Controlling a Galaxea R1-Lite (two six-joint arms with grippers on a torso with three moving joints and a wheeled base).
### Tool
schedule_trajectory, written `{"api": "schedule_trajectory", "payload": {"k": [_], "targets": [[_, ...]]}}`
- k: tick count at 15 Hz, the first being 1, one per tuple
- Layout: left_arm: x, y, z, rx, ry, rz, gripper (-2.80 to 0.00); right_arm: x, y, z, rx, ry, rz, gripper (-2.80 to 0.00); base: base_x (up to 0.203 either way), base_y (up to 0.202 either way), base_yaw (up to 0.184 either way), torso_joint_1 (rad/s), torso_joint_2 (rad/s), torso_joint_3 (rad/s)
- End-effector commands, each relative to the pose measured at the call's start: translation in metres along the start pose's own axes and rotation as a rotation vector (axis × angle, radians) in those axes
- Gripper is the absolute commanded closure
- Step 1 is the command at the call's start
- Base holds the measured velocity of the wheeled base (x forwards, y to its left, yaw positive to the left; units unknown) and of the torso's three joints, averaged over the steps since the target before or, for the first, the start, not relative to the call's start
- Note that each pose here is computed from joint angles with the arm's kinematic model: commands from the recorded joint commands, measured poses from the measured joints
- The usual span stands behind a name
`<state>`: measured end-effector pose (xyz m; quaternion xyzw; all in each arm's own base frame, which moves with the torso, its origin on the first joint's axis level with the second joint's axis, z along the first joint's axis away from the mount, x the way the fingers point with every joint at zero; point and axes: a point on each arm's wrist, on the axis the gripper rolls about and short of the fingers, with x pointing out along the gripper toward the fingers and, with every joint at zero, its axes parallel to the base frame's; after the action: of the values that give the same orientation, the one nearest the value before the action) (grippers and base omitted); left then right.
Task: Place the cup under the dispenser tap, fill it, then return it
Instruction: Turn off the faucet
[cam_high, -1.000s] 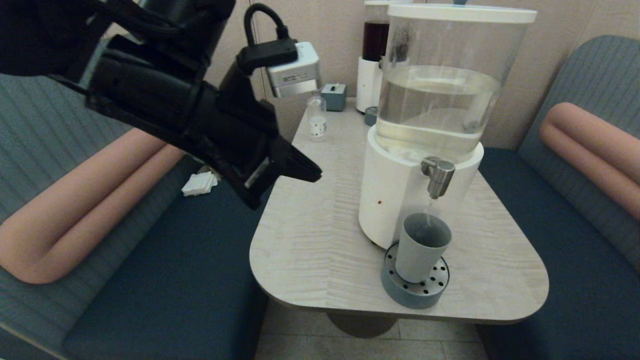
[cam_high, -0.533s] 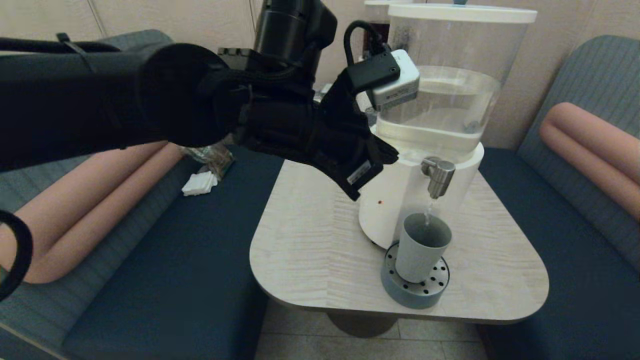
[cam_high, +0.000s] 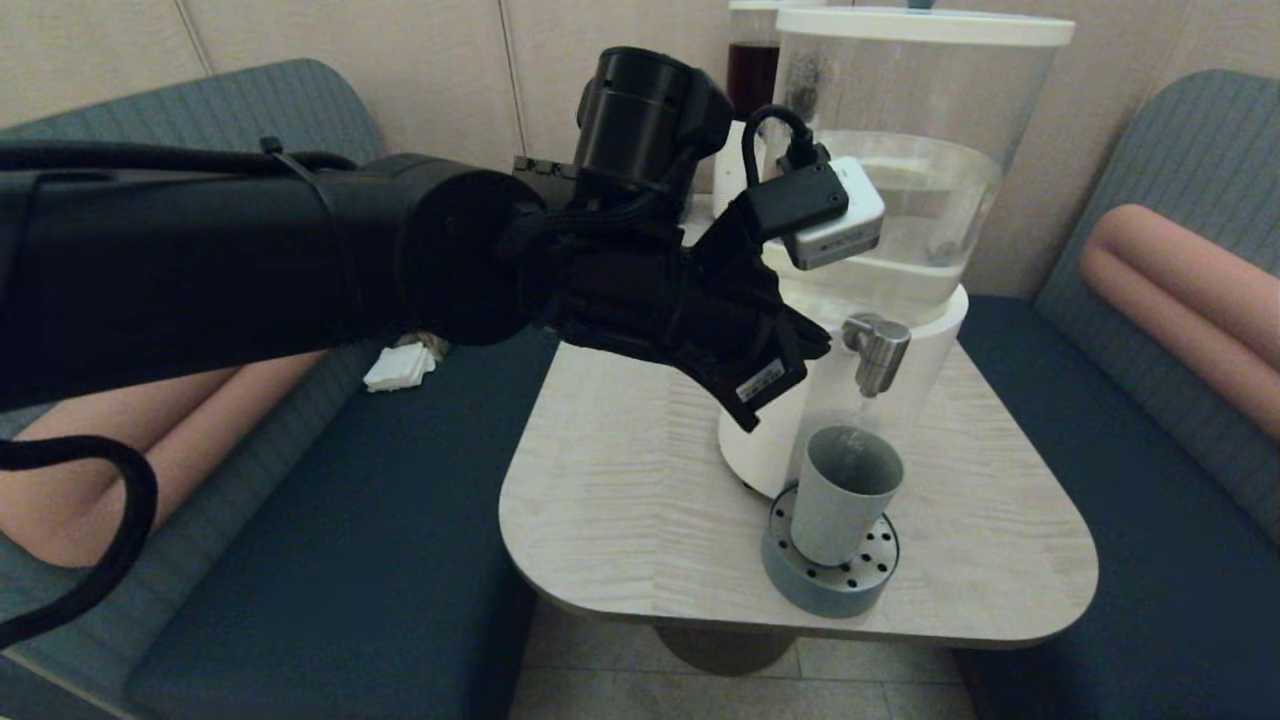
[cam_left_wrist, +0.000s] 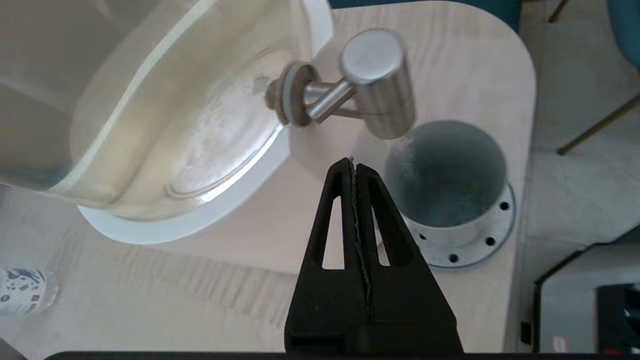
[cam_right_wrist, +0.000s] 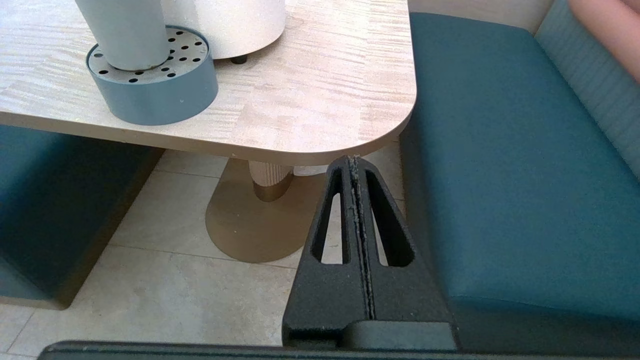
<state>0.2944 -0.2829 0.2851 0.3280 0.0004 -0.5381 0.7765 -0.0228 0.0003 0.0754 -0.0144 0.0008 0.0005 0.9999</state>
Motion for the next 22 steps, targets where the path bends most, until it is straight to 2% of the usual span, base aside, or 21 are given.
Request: {"api": "schedule_trajectory", "payload": {"k": [1,11,16,22], "targets": [[0.006,0.000,-0.002,0.008,-0.009,0.004,0.00,0.000,0.000,0.000,0.000,0.001,0.001,0.00,0.000,0.000,0.000,0.000,0.00,0.000],[0.013,0.006,0.000,0.021,-0.054,0.046,0.00,0.000,0.000,0.000,0.000,0.002,0.001,0.00,0.000,0.000,0.000,0.000,0.00,0.000],[0.012,0.005,-0.002,0.018,-0.011,0.052,0.00,0.000,0.000,0.000,0.000,0.001,0.001,0.00,0.000,0.000,0.000,0.000,0.00,0.000],[0.018,0.006,-0.001,0.030,-0.037,0.073,0.00,0.000,0.000,0.000,0.000,0.001,0.001,0.00,0.000,0.000,0.000,0.000,0.00,0.000]]}}
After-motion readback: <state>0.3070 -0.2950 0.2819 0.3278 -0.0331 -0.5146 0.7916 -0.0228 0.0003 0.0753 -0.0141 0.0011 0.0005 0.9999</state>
